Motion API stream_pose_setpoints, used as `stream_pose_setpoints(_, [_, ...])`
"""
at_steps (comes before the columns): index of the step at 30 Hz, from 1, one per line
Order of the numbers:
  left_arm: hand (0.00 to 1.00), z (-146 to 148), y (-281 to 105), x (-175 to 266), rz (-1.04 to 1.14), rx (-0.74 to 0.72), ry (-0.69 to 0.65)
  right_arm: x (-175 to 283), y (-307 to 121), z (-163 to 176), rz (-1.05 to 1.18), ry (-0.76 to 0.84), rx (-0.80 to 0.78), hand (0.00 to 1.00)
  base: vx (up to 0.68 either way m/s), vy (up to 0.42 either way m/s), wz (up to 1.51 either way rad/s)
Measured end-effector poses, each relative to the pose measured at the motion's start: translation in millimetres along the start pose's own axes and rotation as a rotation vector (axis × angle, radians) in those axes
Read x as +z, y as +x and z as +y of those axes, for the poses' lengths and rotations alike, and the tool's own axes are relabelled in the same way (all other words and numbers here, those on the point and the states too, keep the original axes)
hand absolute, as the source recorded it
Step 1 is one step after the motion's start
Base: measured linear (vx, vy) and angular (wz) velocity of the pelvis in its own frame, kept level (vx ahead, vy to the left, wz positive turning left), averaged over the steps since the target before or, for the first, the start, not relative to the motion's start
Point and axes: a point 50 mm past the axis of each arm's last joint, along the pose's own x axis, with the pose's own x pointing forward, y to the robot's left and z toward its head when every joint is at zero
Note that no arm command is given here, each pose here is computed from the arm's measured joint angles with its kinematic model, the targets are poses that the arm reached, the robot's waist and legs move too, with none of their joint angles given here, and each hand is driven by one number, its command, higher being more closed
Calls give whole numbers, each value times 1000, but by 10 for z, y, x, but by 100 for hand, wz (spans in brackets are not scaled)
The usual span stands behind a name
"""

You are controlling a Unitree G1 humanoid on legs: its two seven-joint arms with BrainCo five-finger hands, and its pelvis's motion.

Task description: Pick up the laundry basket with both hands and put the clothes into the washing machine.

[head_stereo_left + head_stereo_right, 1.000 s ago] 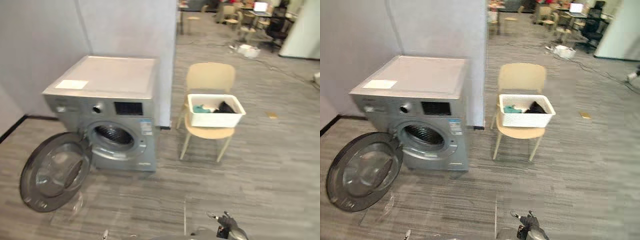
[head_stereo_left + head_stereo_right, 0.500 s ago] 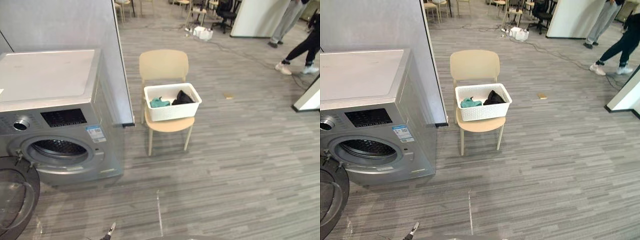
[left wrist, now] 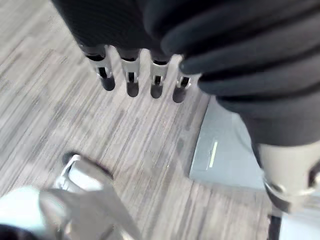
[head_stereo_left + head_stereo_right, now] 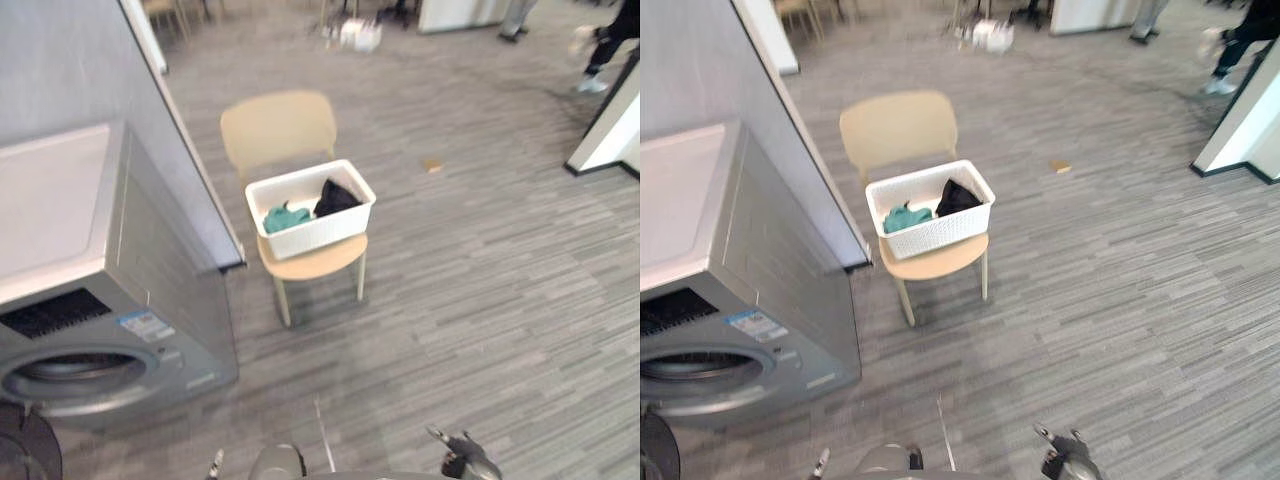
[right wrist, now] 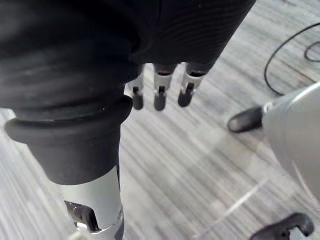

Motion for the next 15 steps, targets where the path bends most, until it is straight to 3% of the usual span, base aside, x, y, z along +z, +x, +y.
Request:
stream_pose_setpoints(4, [0,24,-6,-85,37,9,-10,-72,-14,-44,17,-5,-8,0,222,155,-21])
stream_pose_setpoints(9, [0,-210,0,174,-55,-71,91,-257,-53,-195,67,-41,-38,0,181,95,34])
stream_pose_setpoints(15, [0,-518,-42,360,-123,-147,125,-85,-52,-25,-12,-54,19,0,129,-112,26])
